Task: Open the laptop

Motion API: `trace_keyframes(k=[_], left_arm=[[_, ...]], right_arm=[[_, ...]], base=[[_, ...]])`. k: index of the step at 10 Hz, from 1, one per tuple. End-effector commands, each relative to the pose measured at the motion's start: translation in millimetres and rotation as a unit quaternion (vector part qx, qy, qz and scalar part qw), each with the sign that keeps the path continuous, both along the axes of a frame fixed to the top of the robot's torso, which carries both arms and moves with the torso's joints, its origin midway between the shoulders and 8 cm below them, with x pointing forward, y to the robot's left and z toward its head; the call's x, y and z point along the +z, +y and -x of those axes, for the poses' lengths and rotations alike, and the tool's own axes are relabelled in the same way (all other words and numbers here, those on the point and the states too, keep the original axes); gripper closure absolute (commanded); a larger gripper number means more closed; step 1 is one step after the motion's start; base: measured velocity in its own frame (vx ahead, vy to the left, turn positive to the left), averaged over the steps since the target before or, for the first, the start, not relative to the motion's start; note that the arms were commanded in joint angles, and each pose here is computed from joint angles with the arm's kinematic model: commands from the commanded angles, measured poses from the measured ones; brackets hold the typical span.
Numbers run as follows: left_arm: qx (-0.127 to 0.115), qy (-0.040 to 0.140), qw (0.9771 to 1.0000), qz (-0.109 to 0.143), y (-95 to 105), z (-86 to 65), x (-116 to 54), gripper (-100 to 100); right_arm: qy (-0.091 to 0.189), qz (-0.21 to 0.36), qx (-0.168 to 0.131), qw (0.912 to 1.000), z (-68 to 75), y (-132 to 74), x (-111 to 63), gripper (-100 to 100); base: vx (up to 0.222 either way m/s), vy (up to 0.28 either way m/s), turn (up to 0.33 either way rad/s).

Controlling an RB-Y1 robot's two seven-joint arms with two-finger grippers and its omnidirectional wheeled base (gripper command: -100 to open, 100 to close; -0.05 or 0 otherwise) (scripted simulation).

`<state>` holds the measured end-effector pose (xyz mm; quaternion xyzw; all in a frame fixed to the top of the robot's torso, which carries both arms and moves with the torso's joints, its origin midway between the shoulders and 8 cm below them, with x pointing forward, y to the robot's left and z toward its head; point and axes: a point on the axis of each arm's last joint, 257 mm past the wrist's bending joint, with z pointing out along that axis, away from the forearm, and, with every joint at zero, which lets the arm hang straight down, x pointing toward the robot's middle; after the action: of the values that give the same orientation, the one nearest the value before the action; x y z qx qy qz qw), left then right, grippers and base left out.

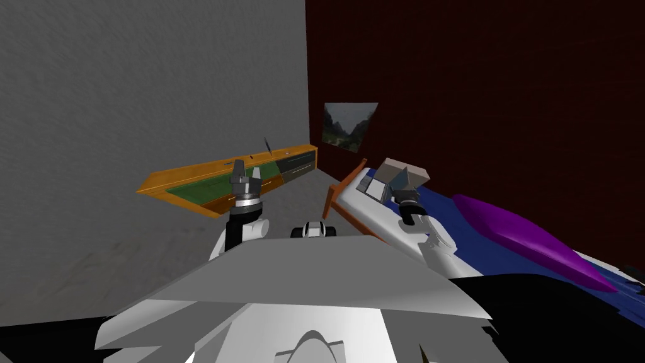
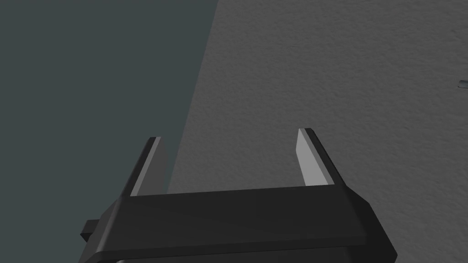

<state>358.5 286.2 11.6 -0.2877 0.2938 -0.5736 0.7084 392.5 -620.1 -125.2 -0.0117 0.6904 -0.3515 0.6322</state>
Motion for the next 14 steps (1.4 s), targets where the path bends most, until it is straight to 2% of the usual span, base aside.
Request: trace_keyframes(k=[1, 3, 4, 5, 13, 14], left_arm=[[0.0, 0.0, 1.0, 0.0, 0.0, 0.0, 0.0, 0], [0.0, 0.0, 1.0, 0.0, 0.0, 0.0, 0.0, 0], [0.0, 0.0, 1.0, 0.0, 0.0, 0.0, 0.0, 0], [0.0, 0.0, 1.0, 0.0, 0.1, 0.1, -0.1, 0], [0.0, 0.0, 1.0, 0.0, 0.2, 0.1, -0.2, 0], [0.0, 0.0, 1.0, 0.0, 0.2, 0.1, -0.2, 0]], right_arm=[[0.0, 0.0, -0.033, 0.9994, -0.1, -17.5, 1.3, -100], [0.0, -0.001, -0.057, 0.9984, 1.1, -30.0, 3.1, -100], [0.0, 0.0, -0.047, 0.9989, -0.7, -23.6, 2.7, -100], [0.0, 0.0, -0.033, 0.9994, -0.1, -17.5, 1.3, 100], [0.0, -0.002, 0.061, 0.9981, 0.1, 35.1, -4.8, 100], [-0.002, 0.0, 0.052, 0.9986, -0.9, 30.0, -1.7, 100]], base=[[-0.121, -0.044, 0.219], [-0.122, -0.024, 0.233], [-0.059, -0.005, 0.04], [0.065, 0.002, -0.33], [0.132, 0.042, -0.247], [0.055, 0.029, -0.07]])
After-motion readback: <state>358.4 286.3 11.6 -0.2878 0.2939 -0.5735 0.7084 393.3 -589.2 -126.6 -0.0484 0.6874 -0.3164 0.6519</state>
